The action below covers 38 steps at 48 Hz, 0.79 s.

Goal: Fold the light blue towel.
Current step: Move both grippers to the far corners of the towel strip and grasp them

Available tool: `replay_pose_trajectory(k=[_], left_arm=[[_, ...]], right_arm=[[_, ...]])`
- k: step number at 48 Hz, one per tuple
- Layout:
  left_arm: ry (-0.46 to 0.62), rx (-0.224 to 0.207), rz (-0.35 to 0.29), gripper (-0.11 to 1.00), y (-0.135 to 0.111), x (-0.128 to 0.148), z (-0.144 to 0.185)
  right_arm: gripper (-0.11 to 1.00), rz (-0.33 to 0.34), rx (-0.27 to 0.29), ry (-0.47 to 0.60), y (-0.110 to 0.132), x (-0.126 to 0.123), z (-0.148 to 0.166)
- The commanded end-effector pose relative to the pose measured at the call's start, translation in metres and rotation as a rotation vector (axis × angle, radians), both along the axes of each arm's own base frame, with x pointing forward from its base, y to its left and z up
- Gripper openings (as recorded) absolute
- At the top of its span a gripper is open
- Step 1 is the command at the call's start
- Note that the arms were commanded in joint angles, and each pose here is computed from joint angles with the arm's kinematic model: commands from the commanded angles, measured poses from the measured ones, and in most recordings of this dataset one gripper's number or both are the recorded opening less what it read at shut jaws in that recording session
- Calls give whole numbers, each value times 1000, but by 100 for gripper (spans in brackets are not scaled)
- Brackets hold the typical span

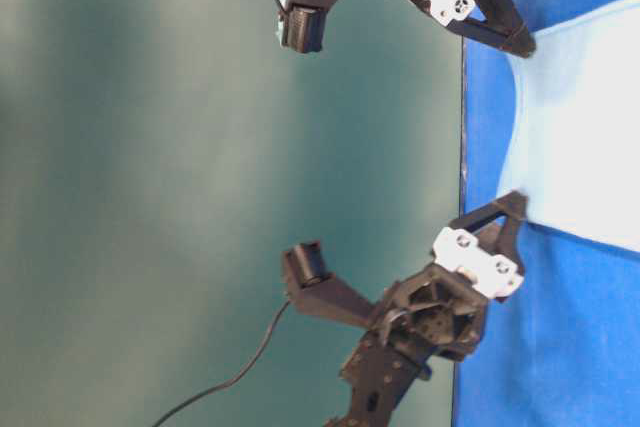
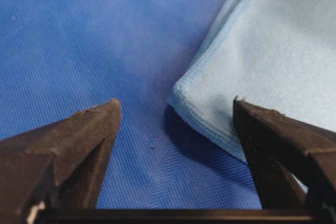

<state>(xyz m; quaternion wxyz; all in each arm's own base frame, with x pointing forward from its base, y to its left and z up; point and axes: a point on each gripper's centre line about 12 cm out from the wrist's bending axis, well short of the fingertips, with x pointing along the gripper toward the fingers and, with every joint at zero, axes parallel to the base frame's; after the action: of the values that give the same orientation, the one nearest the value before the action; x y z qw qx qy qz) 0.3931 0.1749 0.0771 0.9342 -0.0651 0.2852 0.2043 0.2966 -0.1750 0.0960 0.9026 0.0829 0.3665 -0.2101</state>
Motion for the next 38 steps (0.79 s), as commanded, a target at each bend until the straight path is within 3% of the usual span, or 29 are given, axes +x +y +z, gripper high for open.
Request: replay_pose_trajectory(k=[1, 13, 17, 21, 23, 31, 38], left_arm=[[-20, 11, -1, 80, 2, 5, 5], [0, 3, -2, 76, 1, 1, -2], [5, -1, -1, 69, 0, 1, -4], [10, -3, -7, 49, -2, 1, -6], [11, -2, -11, 38, -4, 1, -6], [17, -3, -29, 3, -11, 3, -8], [17, -3, -31, 2, -13, 1, -6]], right_arm=[[62, 5, -16, -27, -2, 4, 7], [53, 13, -4, -31, -1, 6, -3], [36, 15, -1, -32, -1, 7, -6], [11, 17, 1, -33, -1, 7, -7], [3, 17, 3, -32, -1, 7, -8], [3, 16, 4, -28, 0, 6, -9], [3, 15, -1, -36, -1, 7, -5]])
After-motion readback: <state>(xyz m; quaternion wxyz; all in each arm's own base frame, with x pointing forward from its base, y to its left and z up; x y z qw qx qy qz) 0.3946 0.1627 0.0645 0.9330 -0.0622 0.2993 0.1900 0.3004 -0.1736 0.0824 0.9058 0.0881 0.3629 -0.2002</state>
